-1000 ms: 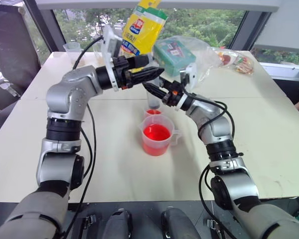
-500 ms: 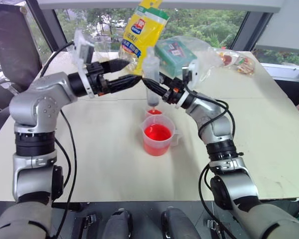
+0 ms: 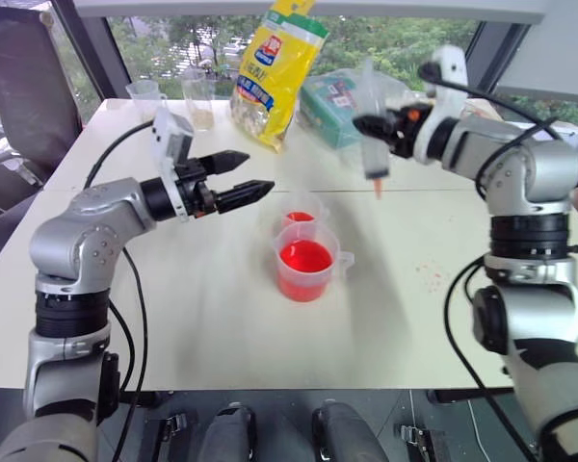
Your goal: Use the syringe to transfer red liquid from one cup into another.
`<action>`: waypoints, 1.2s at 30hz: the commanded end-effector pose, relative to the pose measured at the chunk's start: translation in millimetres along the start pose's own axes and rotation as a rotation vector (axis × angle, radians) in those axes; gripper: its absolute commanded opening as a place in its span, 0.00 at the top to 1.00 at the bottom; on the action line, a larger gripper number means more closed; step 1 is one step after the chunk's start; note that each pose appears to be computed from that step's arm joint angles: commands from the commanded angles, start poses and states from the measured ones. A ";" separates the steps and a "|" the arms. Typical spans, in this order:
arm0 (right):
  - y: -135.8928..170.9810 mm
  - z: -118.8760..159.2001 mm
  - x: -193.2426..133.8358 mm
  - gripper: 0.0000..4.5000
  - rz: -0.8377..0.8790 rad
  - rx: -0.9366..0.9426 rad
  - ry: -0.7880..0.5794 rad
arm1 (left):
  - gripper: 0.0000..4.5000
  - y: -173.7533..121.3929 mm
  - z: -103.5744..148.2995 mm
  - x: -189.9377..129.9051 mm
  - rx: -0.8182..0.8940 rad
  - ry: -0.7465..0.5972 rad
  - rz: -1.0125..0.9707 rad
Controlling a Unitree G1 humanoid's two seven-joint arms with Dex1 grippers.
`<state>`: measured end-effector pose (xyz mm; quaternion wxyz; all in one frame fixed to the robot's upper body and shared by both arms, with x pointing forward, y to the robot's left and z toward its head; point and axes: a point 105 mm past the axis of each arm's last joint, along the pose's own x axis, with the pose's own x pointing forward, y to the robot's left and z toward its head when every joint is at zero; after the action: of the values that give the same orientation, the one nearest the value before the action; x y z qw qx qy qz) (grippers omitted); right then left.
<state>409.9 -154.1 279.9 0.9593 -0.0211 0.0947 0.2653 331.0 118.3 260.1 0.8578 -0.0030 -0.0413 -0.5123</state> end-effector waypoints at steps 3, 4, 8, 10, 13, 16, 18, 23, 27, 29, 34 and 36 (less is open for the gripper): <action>-22.9 -44.7 -19.1 0.69 -0.111 0.037 0.292 | 0.01 -10.6 6.3 0.4 0.045 -0.021 -0.025; -26.5 -57.3 -23.4 0.69 -0.118 0.084 0.355 | 0.01 -11.5 5.3 0.6 0.045 -0.020 -0.025; -34.6 -85.9 -32.7 0.69 -0.159 0.198 0.494 | 0.01 -14.6 3.4 3.3 0.042 -0.025 -0.027; -39.8 -104.6 -35.2 0.69 -0.190 0.200 0.552 | 0.01 -17.2 0.5 3.9 0.046 -0.016 -0.031; -44.5 -122.0 -38.3 0.69 -0.217 0.197 0.603 | 0.01 -18.8 -1.7 3.8 0.051 -0.008 -0.031; -54.2 -143.6 -39.4 0.69 -0.258 0.186 0.632 | 0.01 -20.2 -0.8 3.3 0.046 -0.011 -0.032; -55.5 -147.4 -38.6 0.69 -0.255 0.168 0.632 | 0.01 -22.0 -1.3 2.8 0.044 -0.006 -0.038; -60.2 -146.8 -39.2 0.37 -0.260 0.164 0.609 | 0.00 -26.5 -7.2 -1.1 0.031 0.029 -0.059; -60.2 -136.3 -40.9 0.00 -0.242 0.136 0.569 | 0.00 -28.6 -9.7 -4.5 0.021 0.050 -0.074; -57.7 -124.0 -42.8 0.00 -0.214 0.098 0.531 | 0.00 -28.4 -9.6 -6.6 0.020 0.057 -0.076; -37.8 -81.9 -54.2 0.00 -0.075 -0.019 0.383 | 0.00 -26.8 -10.4 -18.5 0.032 0.100 -0.070; -21.9 -65.9 -63.4 0.00 0.022 -0.099 0.328 | 0.00 -26.2 -10.4 -24.9 0.035 0.117 -0.065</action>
<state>364.3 -222.5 201.2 0.9251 -0.0928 0.2878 0.2298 303.3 124.4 237.5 0.8444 0.0327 0.0145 -0.5345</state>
